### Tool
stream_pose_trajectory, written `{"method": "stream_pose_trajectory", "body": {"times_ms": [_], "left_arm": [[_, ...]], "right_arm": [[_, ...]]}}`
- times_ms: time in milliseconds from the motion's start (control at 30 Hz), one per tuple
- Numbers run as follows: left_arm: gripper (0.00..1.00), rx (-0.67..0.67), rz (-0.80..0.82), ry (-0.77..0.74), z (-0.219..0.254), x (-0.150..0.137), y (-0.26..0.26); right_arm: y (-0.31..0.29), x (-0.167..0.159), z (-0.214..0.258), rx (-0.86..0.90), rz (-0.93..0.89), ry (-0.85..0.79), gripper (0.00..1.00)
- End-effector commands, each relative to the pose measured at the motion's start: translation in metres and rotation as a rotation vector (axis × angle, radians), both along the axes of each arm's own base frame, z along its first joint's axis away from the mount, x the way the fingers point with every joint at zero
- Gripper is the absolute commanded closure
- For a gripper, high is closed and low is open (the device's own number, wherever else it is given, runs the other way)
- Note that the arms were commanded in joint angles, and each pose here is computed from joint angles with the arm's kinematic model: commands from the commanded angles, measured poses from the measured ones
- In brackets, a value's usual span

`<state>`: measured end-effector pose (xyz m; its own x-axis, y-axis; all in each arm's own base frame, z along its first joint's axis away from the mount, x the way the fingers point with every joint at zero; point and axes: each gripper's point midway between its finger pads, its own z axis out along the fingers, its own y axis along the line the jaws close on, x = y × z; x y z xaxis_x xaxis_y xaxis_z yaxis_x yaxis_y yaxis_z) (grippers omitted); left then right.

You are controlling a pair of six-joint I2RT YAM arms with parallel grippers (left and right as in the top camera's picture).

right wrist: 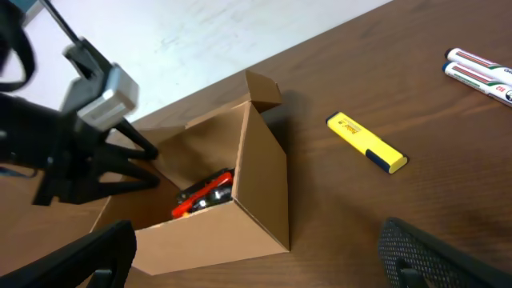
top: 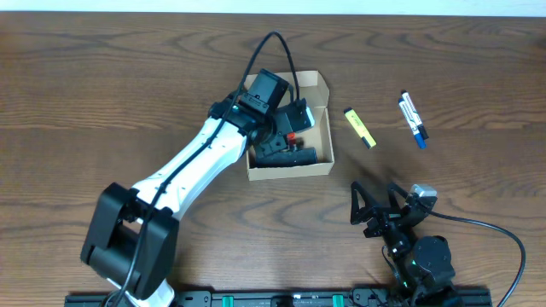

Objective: Pack container
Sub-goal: 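Grasp the correction tape with the left gripper and place it in the box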

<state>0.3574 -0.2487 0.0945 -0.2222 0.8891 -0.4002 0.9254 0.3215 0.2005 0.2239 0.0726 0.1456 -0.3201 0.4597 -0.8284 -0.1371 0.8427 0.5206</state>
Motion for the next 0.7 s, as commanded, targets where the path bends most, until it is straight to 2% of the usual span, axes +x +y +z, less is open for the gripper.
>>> {"method": "stream_pose_trajectory", "body": {"times_ms": [0, 267, 433, 500, 533, 667], "left_arm": [[0.58, 0.047, -0.054, -0.028, -0.005, 0.006, 0.002], [0.61, 0.025, -0.031, -0.05, 0.008, 0.014, -0.002], [0.58, -0.061, 0.239, -0.027, 0.064, 0.024, 0.006], [0.54, -0.103, 0.326, -0.01, 0.09, 0.022, 0.013], [0.48, -0.135, 0.397, 0.0, 0.107, 0.021, 0.021], [0.48, -0.212, 0.551, 0.037, 0.146, 0.009, 0.049]], "right_arm": [[-0.004, 0.001, -0.002, 0.005, -0.02, 0.007, 0.01], [-0.004, 0.001, -0.002, 0.005, -0.02, 0.007, 0.01], [-0.004, 0.001, -0.002, 0.005, -0.02, 0.007, 0.01], [-0.004, 0.001, -0.002, 0.005, -0.02, 0.007, 0.01], [-0.004, 0.001, -0.002, 0.005, -0.02, 0.007, 0.01], [-0.004, 0.001, -0.002, 0.005, -0.02, 0.007, 0.01]]}}
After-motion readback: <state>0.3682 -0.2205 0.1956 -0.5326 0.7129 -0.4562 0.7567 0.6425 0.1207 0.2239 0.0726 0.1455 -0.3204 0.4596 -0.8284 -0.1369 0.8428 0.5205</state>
